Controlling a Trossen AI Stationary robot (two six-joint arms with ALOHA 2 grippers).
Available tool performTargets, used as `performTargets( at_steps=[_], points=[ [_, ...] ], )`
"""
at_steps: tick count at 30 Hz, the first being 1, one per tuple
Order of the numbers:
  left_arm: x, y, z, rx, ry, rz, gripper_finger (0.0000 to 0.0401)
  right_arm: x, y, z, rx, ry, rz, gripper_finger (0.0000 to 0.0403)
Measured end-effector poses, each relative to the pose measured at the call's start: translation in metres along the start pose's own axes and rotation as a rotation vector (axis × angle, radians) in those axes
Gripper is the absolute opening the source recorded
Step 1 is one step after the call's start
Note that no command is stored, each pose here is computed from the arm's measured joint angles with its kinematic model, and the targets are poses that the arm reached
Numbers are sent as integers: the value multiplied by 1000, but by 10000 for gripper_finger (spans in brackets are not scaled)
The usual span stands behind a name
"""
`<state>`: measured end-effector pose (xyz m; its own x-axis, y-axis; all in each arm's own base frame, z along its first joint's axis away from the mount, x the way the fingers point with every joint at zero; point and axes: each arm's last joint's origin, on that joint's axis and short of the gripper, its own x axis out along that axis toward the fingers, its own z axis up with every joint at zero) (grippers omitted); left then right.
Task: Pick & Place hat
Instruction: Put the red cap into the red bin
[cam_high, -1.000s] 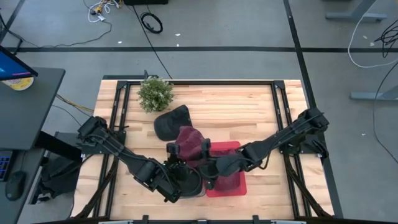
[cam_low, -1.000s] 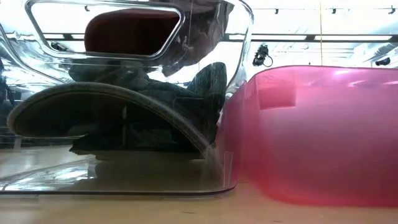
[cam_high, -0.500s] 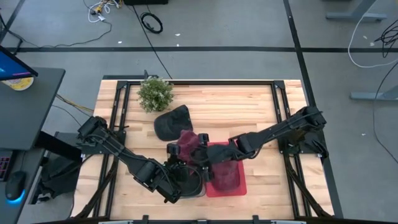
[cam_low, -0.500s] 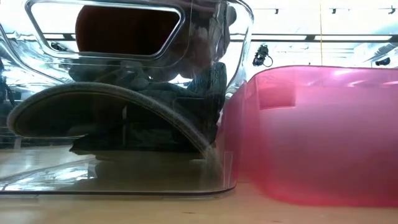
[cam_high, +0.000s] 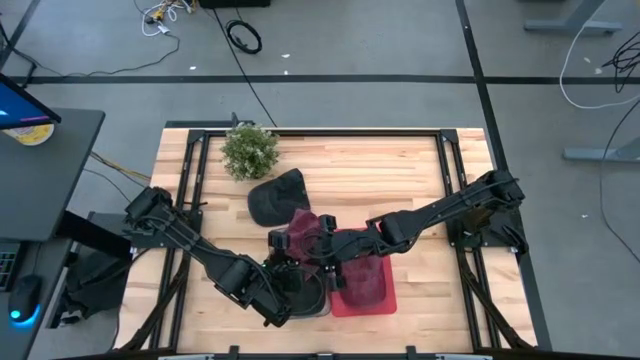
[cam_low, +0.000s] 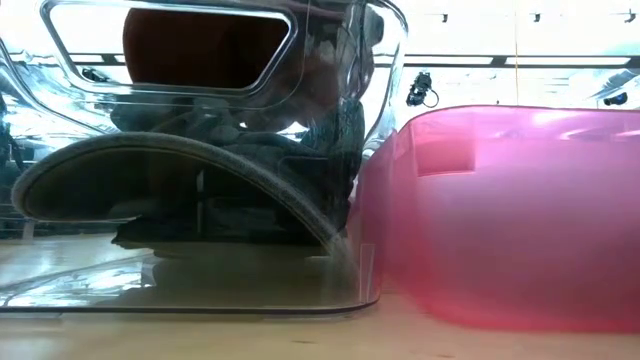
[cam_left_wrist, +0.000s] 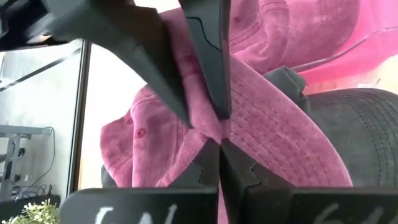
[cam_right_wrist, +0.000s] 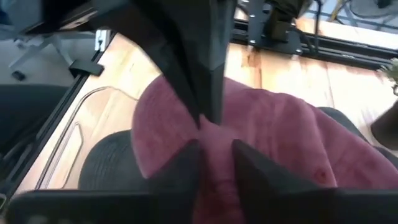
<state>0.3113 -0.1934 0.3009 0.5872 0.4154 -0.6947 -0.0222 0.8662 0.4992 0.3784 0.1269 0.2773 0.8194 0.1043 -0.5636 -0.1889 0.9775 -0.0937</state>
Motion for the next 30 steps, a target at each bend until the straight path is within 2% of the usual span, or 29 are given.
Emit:
performTargets(
  at_steps=[2, 4, 12, 19, 25, 30],
  points=[
    [0, 0, 0, -1, -1, 0, 1, 0, -1, -1, -8, 7, 13, 35],
    [0, 0, 0, -6, -3, -2, 2, 1, -2, -1, -10, 8, 28, 14],
    [0, -3, 6, -82, -35, -80, 28, -7, 1, 0, -37, 18, 46, 6],
    [-3, -7, 8, -91, -46, -127, 95, -22, 2, 0, -92, 57, 62, 2],
    [-18, -4, 6, -96, -61, -203, 153, -51, 6, 7, -152, 37, 110, 1],
    [-32, -2, 4, -115, -103, -185, 164, -76, 19, -1, -235, 23, 160, 1]
  ],
)
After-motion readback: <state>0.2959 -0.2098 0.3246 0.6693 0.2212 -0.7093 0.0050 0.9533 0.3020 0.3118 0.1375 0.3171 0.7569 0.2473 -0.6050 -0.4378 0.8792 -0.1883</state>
